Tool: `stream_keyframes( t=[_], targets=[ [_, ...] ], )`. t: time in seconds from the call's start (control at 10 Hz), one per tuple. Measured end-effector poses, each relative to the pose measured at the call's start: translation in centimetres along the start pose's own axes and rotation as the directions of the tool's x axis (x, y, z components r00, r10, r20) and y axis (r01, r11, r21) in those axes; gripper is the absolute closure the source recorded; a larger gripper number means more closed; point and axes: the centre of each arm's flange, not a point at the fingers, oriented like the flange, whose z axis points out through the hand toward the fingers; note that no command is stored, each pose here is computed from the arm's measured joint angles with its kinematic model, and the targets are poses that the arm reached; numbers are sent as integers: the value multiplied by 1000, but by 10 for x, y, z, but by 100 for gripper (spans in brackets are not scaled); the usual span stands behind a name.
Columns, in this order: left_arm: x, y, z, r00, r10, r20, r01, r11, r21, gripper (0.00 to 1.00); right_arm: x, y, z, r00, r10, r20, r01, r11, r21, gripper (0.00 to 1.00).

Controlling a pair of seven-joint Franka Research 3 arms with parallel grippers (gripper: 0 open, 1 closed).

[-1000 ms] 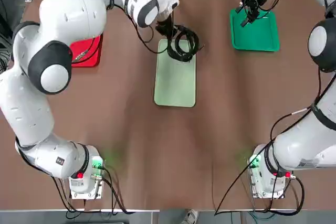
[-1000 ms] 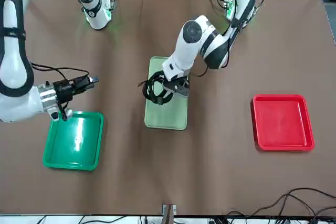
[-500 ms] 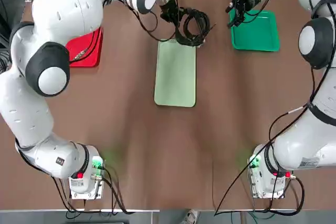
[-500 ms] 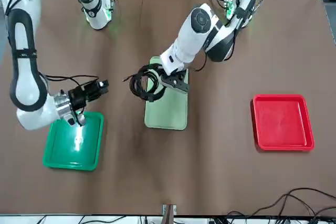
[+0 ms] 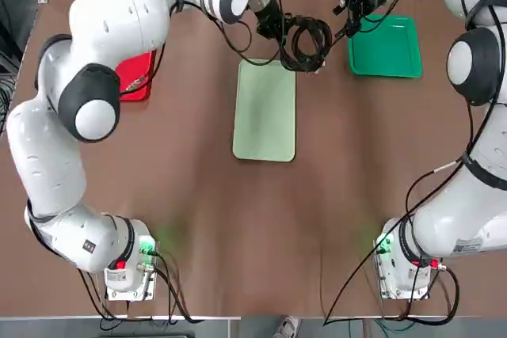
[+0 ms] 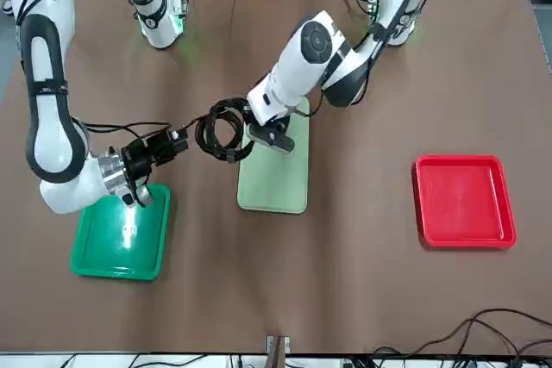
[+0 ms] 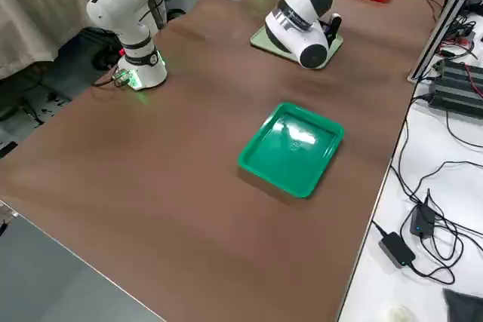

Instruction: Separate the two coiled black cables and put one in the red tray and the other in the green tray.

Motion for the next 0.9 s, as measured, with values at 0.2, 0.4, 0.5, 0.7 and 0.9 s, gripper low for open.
stream_keyframes(
  t=[0.2,0.4,0.5,0.7,0.9],
  targets=[
    [4,4,-5,1000,-10,-11,9,1000,-10,89,1,-1,6,1000,-1,8,1,1000,-1,5],
    [4,4,-6,1000,-16,-12,15,1000,-12,89,1,0,7,1000,0,10,0,1000,-1,7],
    [4,4,-6,1000,-17,-12,17,1000,-12,89,1,1,8,1000,4,11,-4,1000,1,18],
    [2,7,-5,1000,-14,-11,14,1000,-13,89,-1,6,10,1000,14,13,-14,1000,5,40],
    [2,9,-6,1000,-14,-12,14,1000,-15,89,-2,10,13,999,29,17,-29,1000,8,42]
  ],
)
